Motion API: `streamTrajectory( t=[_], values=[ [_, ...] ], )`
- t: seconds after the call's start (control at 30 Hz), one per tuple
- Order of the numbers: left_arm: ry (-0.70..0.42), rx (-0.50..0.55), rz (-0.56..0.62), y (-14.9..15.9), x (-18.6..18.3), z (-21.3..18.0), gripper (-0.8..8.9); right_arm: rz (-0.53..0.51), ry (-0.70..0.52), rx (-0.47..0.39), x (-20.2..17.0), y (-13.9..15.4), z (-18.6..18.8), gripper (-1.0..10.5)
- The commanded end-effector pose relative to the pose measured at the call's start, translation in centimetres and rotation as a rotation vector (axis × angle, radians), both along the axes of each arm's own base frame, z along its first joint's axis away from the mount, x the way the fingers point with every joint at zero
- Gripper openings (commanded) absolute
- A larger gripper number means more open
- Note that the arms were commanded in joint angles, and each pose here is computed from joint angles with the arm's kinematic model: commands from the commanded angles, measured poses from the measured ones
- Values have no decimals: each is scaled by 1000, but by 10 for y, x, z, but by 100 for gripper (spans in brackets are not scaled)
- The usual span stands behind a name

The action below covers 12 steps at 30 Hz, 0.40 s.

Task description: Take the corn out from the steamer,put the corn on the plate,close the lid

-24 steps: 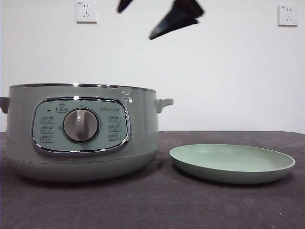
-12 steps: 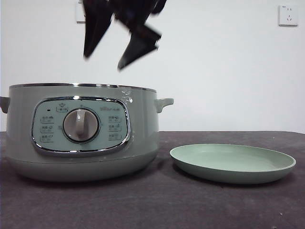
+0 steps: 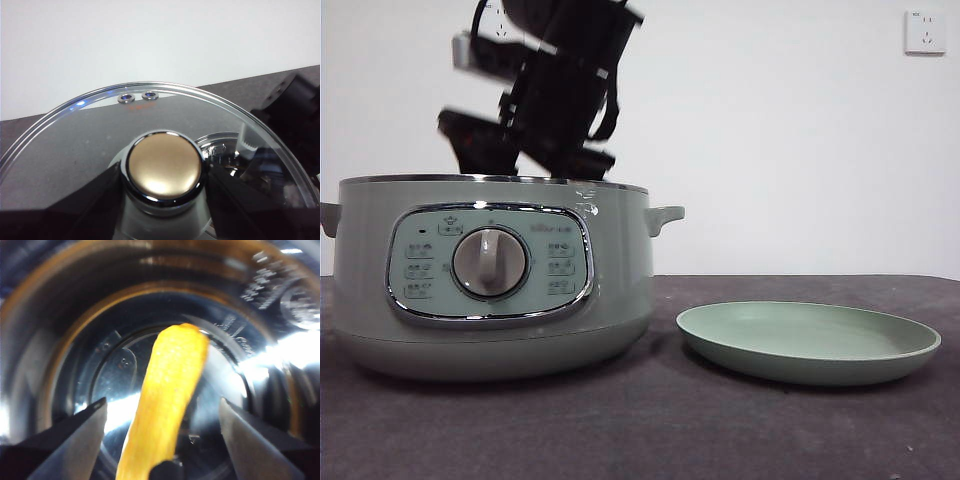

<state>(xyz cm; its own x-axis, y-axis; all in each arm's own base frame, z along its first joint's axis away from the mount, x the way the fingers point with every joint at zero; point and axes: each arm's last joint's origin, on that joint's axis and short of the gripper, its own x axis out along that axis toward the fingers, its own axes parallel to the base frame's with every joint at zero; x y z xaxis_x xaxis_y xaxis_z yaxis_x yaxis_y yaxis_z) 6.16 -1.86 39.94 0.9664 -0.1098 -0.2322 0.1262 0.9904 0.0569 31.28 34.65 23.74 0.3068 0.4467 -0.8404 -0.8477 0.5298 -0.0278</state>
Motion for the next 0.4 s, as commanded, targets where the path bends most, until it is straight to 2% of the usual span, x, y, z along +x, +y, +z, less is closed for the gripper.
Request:
streamTrajectory(
  t=[0.03,0.1,0.27,0.4],
  values=[
    [-46,-6,0,1,-2,6,-12,4,17,-32,3,4,-17,369],
    [-35,-2,-1,1,-2,5,-12,4,27,-42,4,5,-23,341],
    [-13,7,0,0,-1,3,-12,7,25,-41,4,7,-25,-12],
    [-3,11,0,0,-1,2,-12,-12,30,-24,2,8,-22,-16]
  ],
)
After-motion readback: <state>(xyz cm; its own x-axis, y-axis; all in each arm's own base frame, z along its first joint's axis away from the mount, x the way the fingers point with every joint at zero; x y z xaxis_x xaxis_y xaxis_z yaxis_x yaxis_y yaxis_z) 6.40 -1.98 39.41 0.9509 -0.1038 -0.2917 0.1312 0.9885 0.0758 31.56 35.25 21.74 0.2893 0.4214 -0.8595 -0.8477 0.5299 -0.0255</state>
